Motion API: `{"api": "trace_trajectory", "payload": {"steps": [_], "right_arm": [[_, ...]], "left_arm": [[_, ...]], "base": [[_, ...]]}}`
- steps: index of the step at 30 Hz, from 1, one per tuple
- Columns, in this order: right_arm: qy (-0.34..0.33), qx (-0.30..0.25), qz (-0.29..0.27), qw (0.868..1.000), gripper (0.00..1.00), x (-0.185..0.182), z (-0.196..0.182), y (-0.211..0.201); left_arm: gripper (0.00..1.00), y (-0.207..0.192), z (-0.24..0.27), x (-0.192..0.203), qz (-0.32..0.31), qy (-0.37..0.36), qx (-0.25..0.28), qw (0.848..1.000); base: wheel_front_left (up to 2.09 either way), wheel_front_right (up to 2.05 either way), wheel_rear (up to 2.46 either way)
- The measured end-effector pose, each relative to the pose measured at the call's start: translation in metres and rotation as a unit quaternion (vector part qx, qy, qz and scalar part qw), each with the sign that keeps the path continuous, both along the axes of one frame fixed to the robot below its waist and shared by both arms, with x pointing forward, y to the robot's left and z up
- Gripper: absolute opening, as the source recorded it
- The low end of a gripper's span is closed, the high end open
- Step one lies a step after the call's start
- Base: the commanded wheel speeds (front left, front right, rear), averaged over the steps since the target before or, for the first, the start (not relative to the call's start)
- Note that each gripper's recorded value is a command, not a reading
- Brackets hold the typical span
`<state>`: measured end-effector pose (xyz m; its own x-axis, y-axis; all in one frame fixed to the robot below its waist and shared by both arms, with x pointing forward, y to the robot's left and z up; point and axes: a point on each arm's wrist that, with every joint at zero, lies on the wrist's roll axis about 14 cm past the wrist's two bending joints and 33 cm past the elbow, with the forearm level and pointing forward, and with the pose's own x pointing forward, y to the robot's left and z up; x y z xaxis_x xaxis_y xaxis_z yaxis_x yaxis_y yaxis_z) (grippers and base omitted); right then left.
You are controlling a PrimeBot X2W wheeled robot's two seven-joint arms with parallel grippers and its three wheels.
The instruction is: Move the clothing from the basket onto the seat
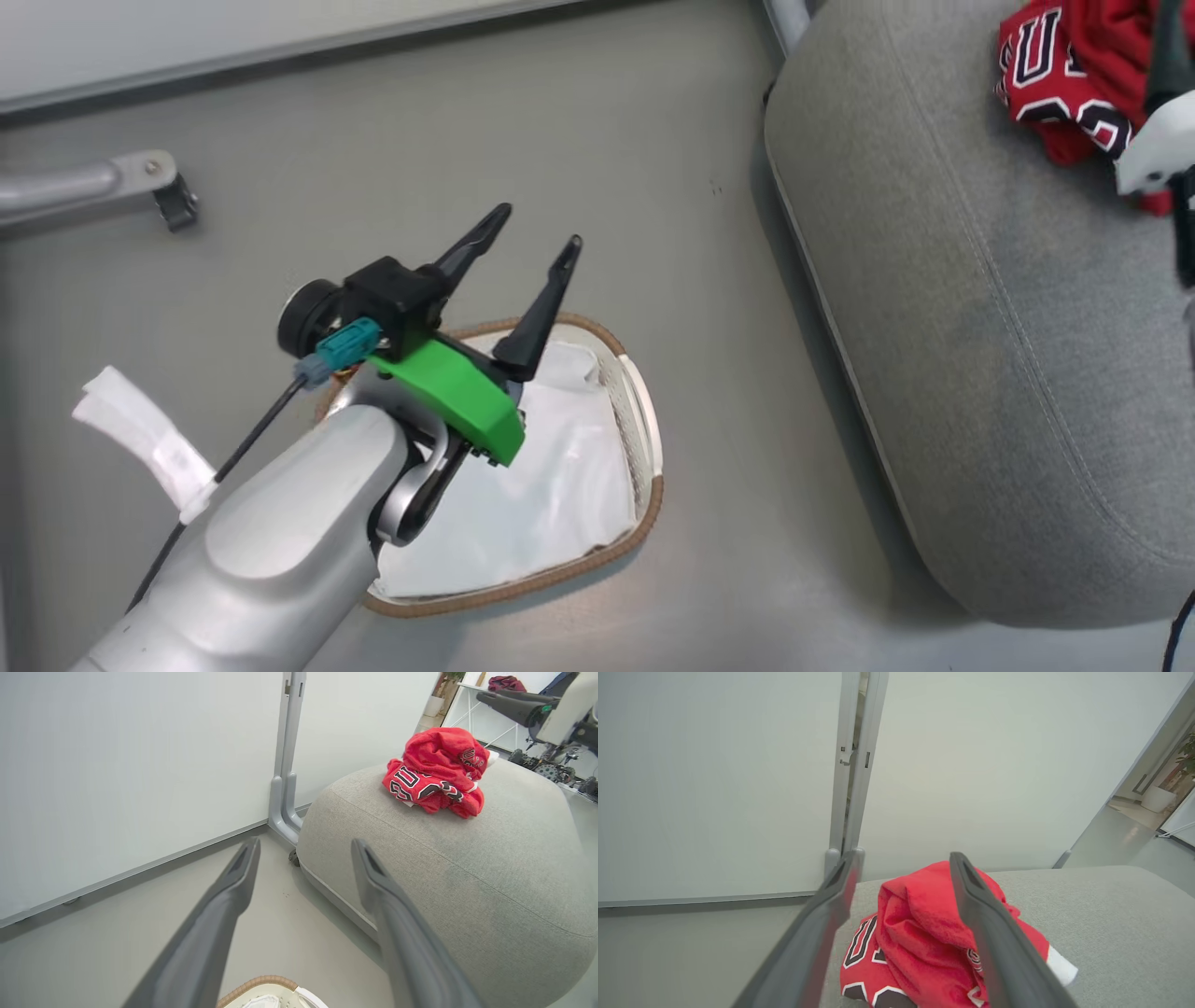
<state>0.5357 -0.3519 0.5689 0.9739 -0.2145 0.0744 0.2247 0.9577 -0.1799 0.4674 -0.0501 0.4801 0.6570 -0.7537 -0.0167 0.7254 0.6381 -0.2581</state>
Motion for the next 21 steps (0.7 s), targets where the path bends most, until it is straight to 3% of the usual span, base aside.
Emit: {"api": "trace_trajectory", "payload": {"steps": [8, 15, 21], "right_arm": [[-0.008, 0.056, 0.052, 0.997, 1.0, -0.014, -0.018, 0.057], [-0.008, 0.087, 0.113, 0.99, 1.0, -0.034, -0.037, 0.126], [-0.02, 0.102, 0.155, 0.982, 1.0, -0.059, -0.038, 0.171]], "left_arm": [[1.0, 0.075, 0.013, -0.002, 0.125, -0.01, 0.003, 0.992], [1.0, 0.151, 0.005, -0.029, 0.242, 0.007, 0.011, 0.97], [1.0, 0.19, -0.001, -0.058, 0.314, 0.016, 0.01, 0.949]], "base": [[0.0, 0.0, 0.0], [0.0, 0.0, 0.0], [0.0, 0.0, 0.0]]}}
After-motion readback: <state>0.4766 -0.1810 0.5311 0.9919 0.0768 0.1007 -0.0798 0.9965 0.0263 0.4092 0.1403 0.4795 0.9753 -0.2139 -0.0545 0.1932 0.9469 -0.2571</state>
